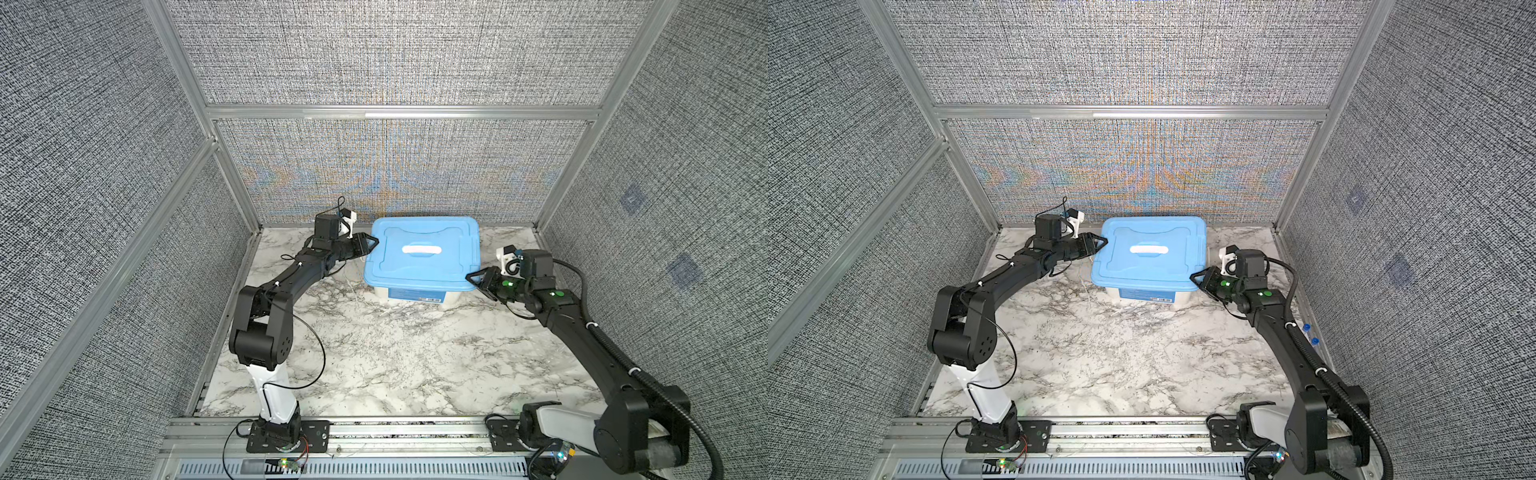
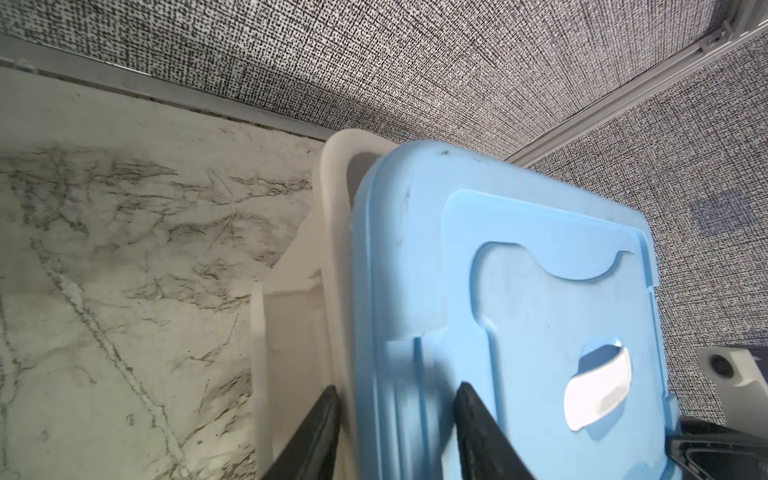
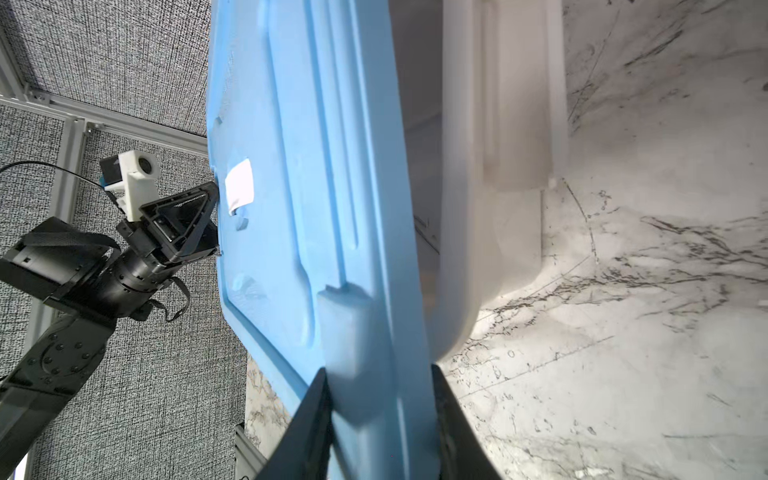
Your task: Organize the chemistry lab equipment
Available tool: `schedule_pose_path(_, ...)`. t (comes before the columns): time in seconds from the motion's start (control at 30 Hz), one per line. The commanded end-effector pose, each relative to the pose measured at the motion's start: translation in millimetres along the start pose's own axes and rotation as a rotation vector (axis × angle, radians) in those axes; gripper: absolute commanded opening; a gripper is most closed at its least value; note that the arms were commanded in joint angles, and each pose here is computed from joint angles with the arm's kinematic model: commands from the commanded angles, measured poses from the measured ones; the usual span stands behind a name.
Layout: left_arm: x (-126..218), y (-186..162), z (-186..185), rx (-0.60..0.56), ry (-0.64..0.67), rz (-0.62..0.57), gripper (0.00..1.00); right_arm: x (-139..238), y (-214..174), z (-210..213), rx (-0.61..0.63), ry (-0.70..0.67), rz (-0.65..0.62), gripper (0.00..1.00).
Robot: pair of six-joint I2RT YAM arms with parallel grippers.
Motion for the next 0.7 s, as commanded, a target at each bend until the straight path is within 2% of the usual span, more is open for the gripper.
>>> schedule_pose_path(0.0,-2,-6,9,-0.012,0.06,0.043,0.46,-1,10,-9,0.052,-0.066,-0.075,0.3)
schedule_pose_path(0.13,0,-4,10,-0.02,0.08,0.056,0.46,1,16,-9,0.034,-0.069,-0.107,0.3)
schedule_pose_path(0.37,8,12,-3,-0.033,0.056,0.007,0.49,4,29,6,0.029,-0.029,-0.146,0.3)
schedule_pose_path(0.67,4,13,-4,-0.025,0.027,0.038,0.49,1,37,8,-0.006,-0.025,-0.184,0.3)
Point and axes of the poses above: each gripper's point midway between its finger pads, its own x axis back along the fingers, its own z axis along the line the jaws close on, y = z × x, the point moved 6 cm from there along x, back along the fingers, and after that the axes turned 13 degrees about -x, right-handed, at the moved point
